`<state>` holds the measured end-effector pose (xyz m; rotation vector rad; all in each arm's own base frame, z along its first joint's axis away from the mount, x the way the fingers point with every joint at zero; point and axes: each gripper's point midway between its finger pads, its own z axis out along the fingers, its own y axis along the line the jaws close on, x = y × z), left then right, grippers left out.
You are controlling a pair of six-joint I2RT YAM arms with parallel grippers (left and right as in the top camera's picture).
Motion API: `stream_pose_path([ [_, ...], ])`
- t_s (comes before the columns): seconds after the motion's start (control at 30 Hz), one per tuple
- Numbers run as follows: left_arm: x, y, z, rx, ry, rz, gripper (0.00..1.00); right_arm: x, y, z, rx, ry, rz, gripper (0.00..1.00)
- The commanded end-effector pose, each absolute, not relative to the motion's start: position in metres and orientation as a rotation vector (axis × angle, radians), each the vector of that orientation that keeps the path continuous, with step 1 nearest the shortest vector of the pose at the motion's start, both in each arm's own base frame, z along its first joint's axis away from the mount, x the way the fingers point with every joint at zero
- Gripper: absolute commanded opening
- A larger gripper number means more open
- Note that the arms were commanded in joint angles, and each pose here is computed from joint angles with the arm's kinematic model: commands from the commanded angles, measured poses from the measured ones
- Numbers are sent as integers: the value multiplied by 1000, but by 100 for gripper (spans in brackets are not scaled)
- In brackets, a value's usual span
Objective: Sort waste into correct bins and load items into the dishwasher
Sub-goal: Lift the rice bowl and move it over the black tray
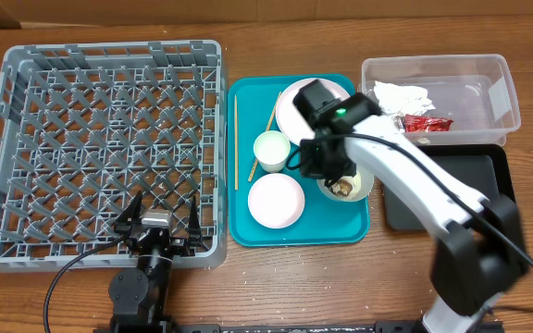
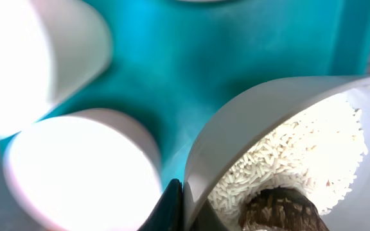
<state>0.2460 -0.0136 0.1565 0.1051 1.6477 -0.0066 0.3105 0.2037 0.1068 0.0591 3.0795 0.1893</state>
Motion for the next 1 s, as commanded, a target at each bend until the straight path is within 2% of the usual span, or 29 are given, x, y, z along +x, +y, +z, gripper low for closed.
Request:
stream_pose_path([
  [0.0,246,-13,156,113,1644,4,100,319,188,175,52,2915,302,4],
  [0.17,246,-13,156,113,1644,4,100,323,147,203,97,2855,340,4],
  [0.33,246,-13,156,113,1644,4,100,330,115,208,72,2847,495,4],
  [0.63,246,-13,156,113,1644,4,100,332,66,190,155,2805,782,4],
  [0.97,246,-13,156,113,1644,4,100,316,29,165,227,2613,1169,4],
])
